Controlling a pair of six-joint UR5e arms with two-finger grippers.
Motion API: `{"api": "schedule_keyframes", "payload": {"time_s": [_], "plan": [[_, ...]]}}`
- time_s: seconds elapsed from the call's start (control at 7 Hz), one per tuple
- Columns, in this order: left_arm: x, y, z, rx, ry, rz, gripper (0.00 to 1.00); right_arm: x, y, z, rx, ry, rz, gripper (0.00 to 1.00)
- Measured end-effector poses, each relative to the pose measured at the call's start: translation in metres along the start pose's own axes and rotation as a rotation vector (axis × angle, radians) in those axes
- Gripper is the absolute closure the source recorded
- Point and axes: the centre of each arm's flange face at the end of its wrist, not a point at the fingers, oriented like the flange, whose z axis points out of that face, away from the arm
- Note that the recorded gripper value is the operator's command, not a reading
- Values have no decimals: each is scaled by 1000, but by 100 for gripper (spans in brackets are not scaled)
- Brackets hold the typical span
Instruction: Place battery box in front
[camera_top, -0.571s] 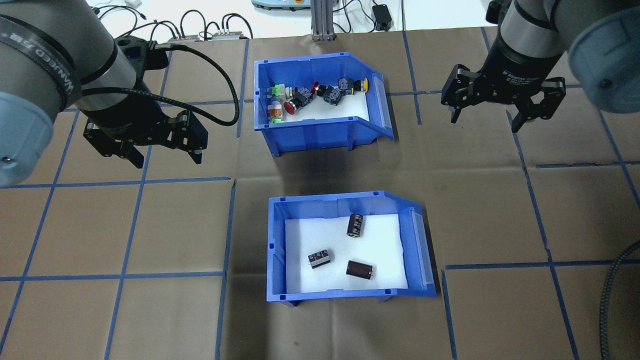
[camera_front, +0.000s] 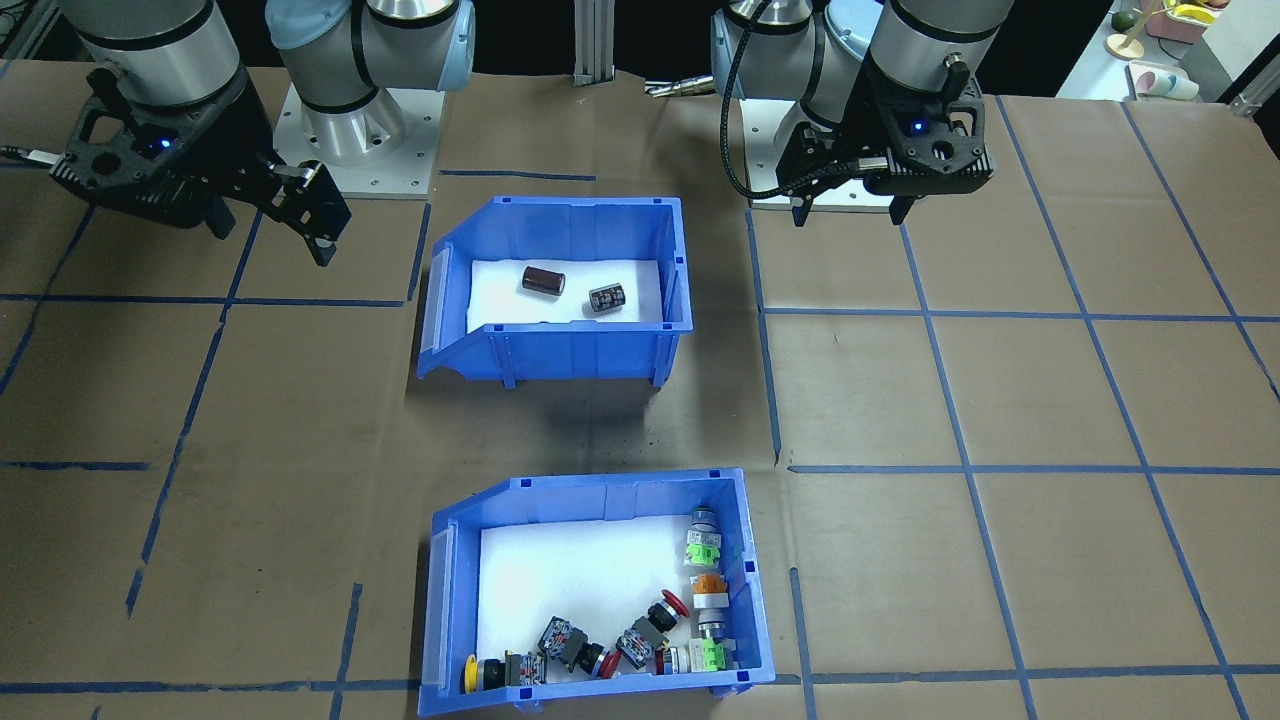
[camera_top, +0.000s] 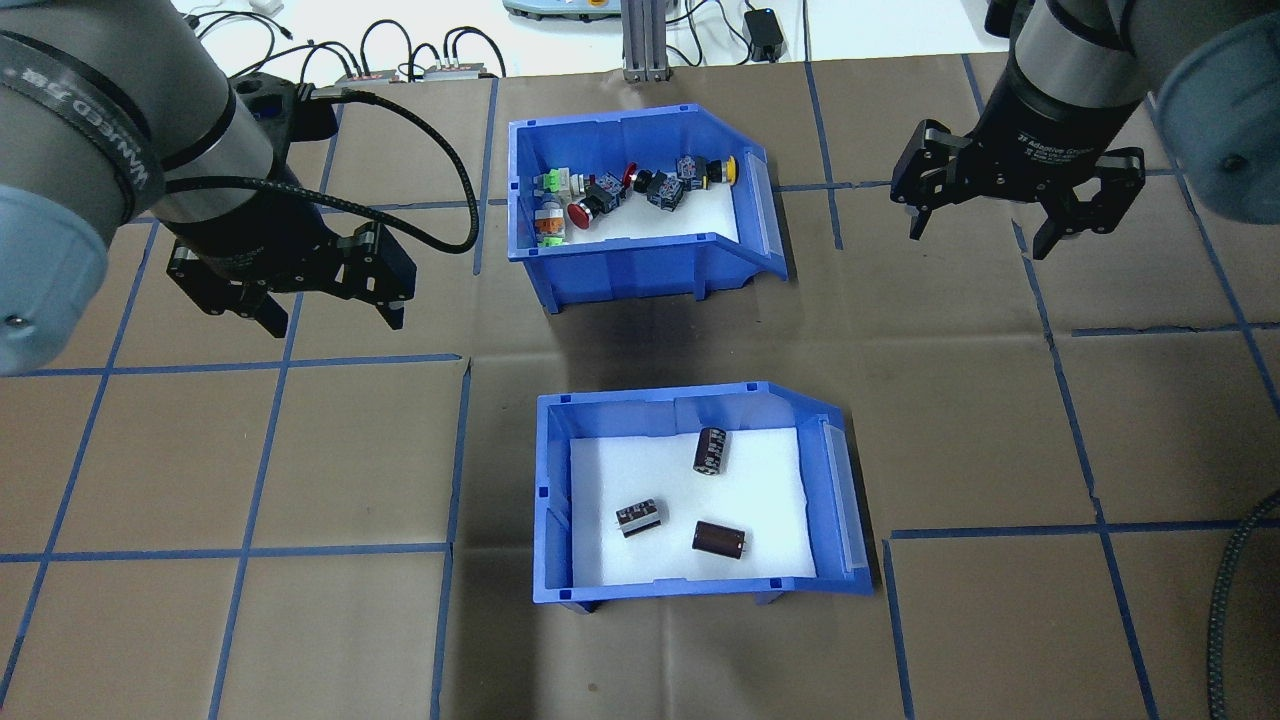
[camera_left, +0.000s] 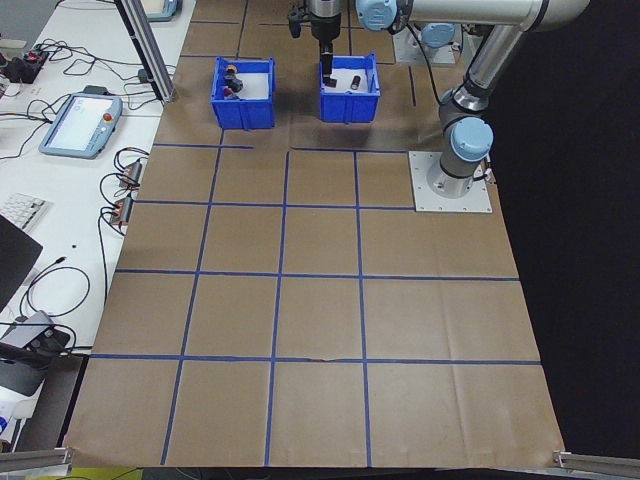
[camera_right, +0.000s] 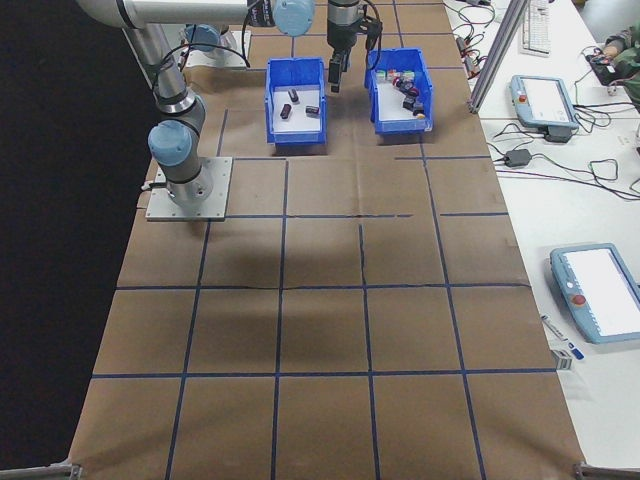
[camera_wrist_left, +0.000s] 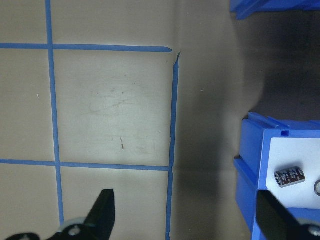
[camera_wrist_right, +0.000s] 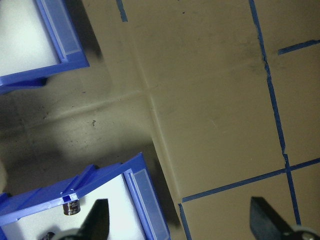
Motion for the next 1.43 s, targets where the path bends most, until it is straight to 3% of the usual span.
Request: {"api": "schedule_keyframes", "payload": {"time_s": [0.29, 0.57, 0.86, 1.14, 1.43], "plan": [[0, 3, 0, 2, 0, 2, 1, 0, -6, 5, -6, 1, -41, 0], [0, 6, 0, 1, 3, 0, 1, -6, -28, 21, -8, -1, -349, 0], [0, 5, 6, -7, 2, -3, 1, -25, -83, 34, 8, -11, -656, 0], [1, 10, 32, -43, 7, -35, 1, -60, -139, 51, 18, -41, -869, 0], [6, 34, 68, -83, 1, -338, 1, -125, -159, 57, 52, -38, -1087, 0]]}}
